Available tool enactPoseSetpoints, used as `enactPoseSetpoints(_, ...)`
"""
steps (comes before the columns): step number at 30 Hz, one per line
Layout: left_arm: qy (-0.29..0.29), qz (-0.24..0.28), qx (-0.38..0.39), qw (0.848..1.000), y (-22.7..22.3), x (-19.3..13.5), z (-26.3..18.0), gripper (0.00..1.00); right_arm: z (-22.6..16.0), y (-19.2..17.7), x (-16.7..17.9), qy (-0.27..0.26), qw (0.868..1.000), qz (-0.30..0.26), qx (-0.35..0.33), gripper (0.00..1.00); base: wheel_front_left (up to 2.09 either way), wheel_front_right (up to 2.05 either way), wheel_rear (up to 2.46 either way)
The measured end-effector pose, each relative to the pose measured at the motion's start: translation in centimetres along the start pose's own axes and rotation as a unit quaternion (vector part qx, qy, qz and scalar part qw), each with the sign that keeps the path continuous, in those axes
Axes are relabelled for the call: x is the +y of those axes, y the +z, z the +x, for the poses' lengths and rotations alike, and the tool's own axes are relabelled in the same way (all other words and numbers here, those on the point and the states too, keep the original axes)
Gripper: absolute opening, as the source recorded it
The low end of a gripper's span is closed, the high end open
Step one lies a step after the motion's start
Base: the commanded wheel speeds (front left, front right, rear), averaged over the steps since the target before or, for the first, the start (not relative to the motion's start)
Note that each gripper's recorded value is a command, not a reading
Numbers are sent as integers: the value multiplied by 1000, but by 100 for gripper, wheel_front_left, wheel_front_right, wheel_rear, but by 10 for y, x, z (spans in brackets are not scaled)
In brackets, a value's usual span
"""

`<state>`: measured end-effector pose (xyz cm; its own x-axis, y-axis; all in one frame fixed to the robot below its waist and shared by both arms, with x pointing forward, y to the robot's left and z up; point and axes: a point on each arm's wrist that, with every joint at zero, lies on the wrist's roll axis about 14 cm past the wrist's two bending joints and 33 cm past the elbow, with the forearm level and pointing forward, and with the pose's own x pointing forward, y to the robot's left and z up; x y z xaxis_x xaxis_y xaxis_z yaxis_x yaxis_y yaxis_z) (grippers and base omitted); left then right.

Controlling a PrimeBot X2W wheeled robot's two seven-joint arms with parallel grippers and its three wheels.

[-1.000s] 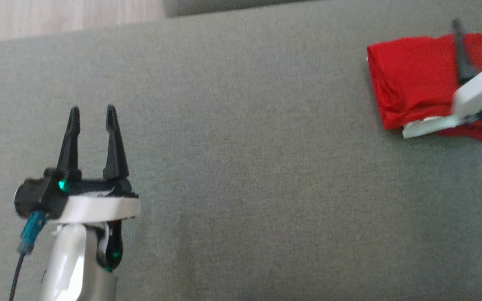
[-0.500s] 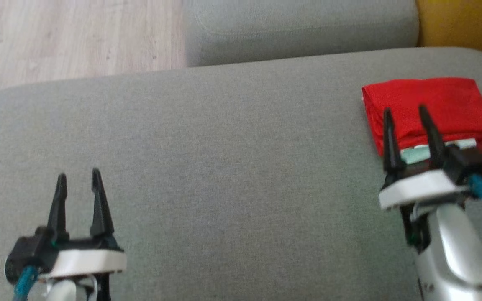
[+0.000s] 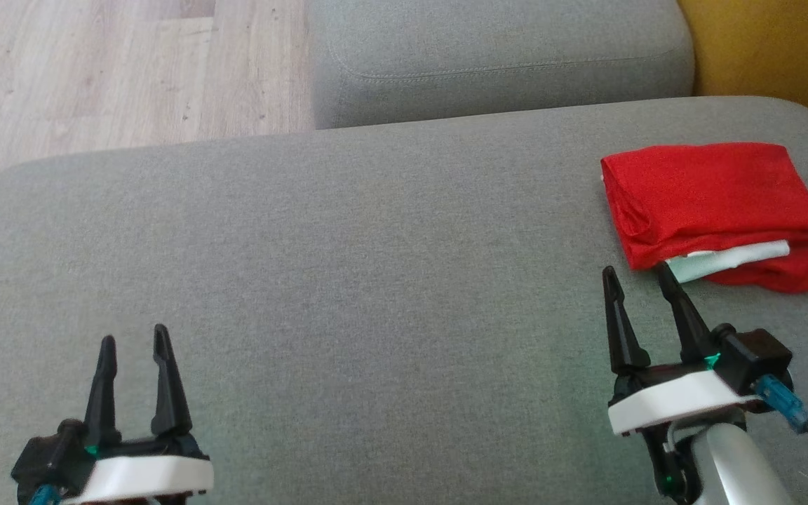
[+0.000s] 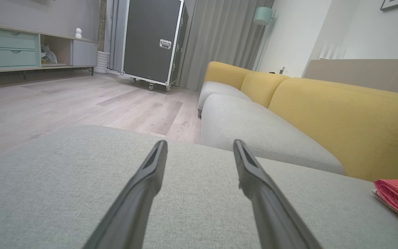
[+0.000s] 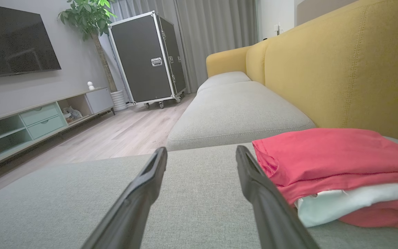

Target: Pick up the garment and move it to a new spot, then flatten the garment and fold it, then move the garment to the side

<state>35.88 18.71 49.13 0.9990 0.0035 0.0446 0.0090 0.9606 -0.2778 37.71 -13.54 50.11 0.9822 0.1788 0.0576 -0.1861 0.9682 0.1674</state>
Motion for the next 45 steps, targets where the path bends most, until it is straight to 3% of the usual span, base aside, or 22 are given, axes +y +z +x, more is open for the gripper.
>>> enactPoseSetpoints(14,-6,-24,3,1000,-3,-5,1,100,-1,1,-1,-1,1000,-3,-2,100,0,0,0)
enactPoseSetpoints(15,-5,-24,3,1000,-3,-4,1,0,-1,1,-1,-1,1000,-3,-1,0,0,0,0)
enactPoseSetpoints(23,19,-43,61,997,-39,6,-17,0,-27,-45,-7,-22,997,24,70,0,0,0,0)
enactPoseSetpoints(45,49,-148,70,985,-41,13,-15,0,-25,-41,-22,-66,985,146,63,0,0,0,0)
